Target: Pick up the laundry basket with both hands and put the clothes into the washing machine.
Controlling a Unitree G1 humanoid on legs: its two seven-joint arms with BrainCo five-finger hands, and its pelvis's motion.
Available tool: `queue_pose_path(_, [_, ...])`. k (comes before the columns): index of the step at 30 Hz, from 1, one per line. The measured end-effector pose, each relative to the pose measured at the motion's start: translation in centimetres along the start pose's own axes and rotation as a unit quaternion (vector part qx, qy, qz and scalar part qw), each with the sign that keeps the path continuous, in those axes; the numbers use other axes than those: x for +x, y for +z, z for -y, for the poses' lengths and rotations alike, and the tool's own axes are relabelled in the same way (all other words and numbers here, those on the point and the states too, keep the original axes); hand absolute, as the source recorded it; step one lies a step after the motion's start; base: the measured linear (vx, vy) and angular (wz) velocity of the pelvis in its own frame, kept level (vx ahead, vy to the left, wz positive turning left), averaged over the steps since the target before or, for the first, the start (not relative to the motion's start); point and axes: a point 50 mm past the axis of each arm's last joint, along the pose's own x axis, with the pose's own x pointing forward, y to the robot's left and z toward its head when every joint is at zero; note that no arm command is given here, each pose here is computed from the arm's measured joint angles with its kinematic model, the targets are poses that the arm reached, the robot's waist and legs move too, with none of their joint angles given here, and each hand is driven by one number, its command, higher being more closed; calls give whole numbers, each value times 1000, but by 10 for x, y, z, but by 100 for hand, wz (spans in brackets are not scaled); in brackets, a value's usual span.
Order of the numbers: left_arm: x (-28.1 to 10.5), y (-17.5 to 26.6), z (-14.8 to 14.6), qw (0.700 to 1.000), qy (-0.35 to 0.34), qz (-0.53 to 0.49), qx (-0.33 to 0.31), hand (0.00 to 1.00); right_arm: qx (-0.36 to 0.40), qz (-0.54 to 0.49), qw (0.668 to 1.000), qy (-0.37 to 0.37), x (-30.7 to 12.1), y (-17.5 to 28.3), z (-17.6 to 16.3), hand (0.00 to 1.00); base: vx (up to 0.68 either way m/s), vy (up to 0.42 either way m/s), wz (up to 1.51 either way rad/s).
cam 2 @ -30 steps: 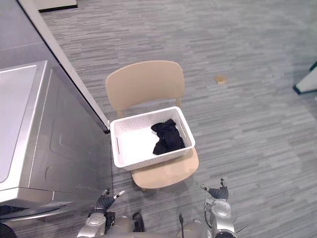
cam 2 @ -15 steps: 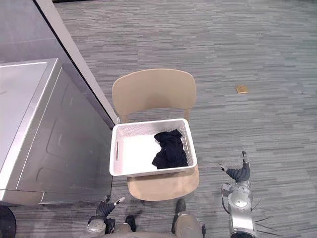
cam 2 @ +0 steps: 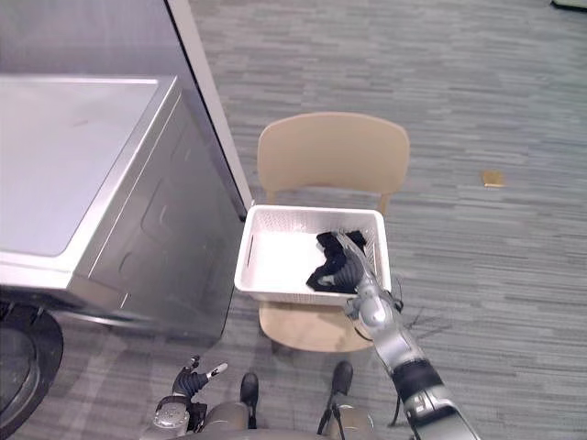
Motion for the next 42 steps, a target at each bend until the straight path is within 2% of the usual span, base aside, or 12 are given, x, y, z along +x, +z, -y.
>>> queue_pose_path(4, [4,12,0,1000,2,19,-4,0,-34,-4,999,-17,26,9,20,0,-138,22,5])
queue_pose_path(7, [7,23,1,999,10,34,-11,0,-61,-25,996,-58,43,10,47,0,-25,13,0])
queue_pose_path(11, [11,41,0,998,17,59,-33,0,-98,-87,984,-122,52,-4,94,0,27,-6,5])
queue_pose_path(14, [13,55,3,996,17,81,-38,0,-121,-103,973,-169,60,3,131,0,69,-2,-2])
queue_pose_path(22, [17,85,15,992,1,119,-47,0,-146,-141,959,-200,64,6,172,0,48,41,2])
queue_pose_path(23, [17,90,16,991,-1,126,-46,0,-151,-141,957,-204,63,8,177,100,-20,52,5])
queue_pose_path(27, [19,106,18,988,-5,142,-57,0,-151,-118,956,-223,65,22,194,100,-26,37,-1])
queue_pose_path(35, [18,108,21,987,-12,145,-62,0,-111,-92,964,-221,68,32,194,100,-5,21,0])
queue_pose_path(40, [18,109,23,987,-15,146,-65,0,-11,-63,975,-214,62,26,165,100,13,35,7])
queue_pose_path(42, [17,110,22,987,-17,147,-67,0,44,-30,975,-215,55,29,144,100,1,25,8])
